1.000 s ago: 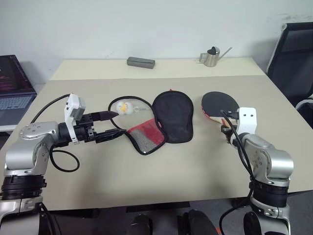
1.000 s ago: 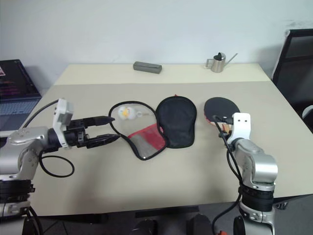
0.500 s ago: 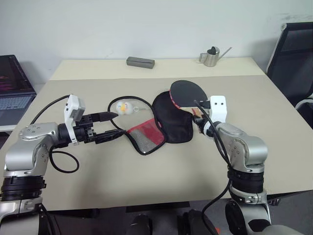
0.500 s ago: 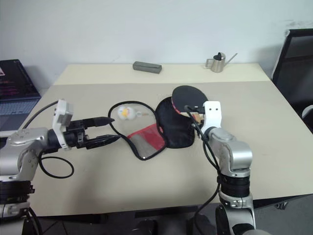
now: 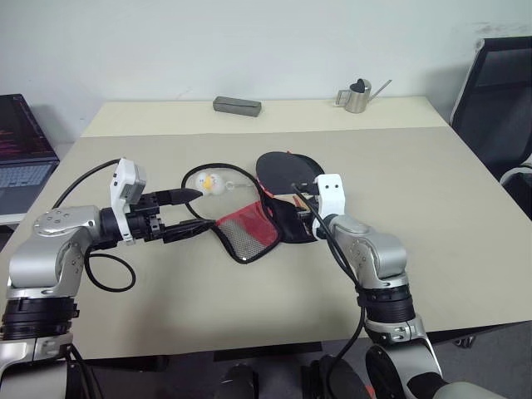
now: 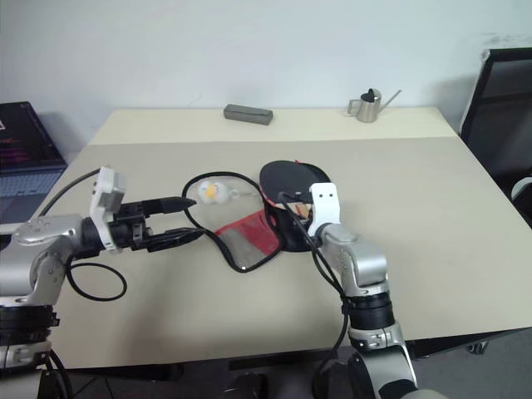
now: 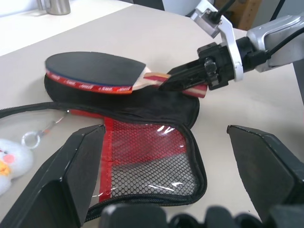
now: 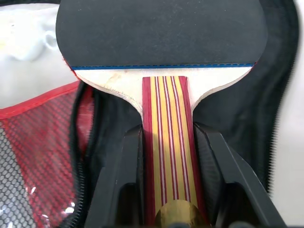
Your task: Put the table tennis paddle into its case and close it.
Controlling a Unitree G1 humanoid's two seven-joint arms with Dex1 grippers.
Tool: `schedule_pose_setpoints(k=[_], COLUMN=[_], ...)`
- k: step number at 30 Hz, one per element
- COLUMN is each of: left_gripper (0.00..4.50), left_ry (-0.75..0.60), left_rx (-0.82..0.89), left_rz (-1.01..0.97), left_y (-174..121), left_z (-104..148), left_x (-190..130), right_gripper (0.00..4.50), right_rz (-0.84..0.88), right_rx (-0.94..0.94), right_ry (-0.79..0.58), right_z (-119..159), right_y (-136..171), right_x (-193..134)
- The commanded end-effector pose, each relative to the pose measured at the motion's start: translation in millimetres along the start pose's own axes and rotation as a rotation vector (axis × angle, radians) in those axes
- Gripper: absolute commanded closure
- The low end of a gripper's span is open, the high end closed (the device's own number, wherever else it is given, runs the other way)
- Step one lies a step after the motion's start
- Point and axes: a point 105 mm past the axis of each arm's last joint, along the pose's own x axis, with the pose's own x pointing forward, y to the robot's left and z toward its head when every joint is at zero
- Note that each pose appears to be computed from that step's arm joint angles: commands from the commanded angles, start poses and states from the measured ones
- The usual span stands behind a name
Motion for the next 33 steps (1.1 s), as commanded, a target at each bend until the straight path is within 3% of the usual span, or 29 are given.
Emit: schedule_pose_setpoints(k=[1, 16, 31, 33], left_gripper=[0.0, 0.0, 0.0, 0.0], left_ry=[-0.017, -0.014, -0.014, -0.015], left_rx=[0.064, 0.063, 0.054, 0.053], left_rz=[-0.014, -0.014, -0.008, -0.008], left_y=[-4, -7, -8, -8], left_z=[17, 16, 15, 15], left_x=[-1, 0, 1, 1], right_gripper=[3.35, 3.35, 3.35, 2.61], right_rz=[0.022, -0.051, -0.037, -0.045], right_rx=[-0.026, -0.086, -0.068, -0.062], right_ry=[-0.09, -0.095, -0.079, -0.087], right_z=[22, 14, 5, 7], right_y=[12, -5, 9, 7], right_x=[0, 12, 17, 17])
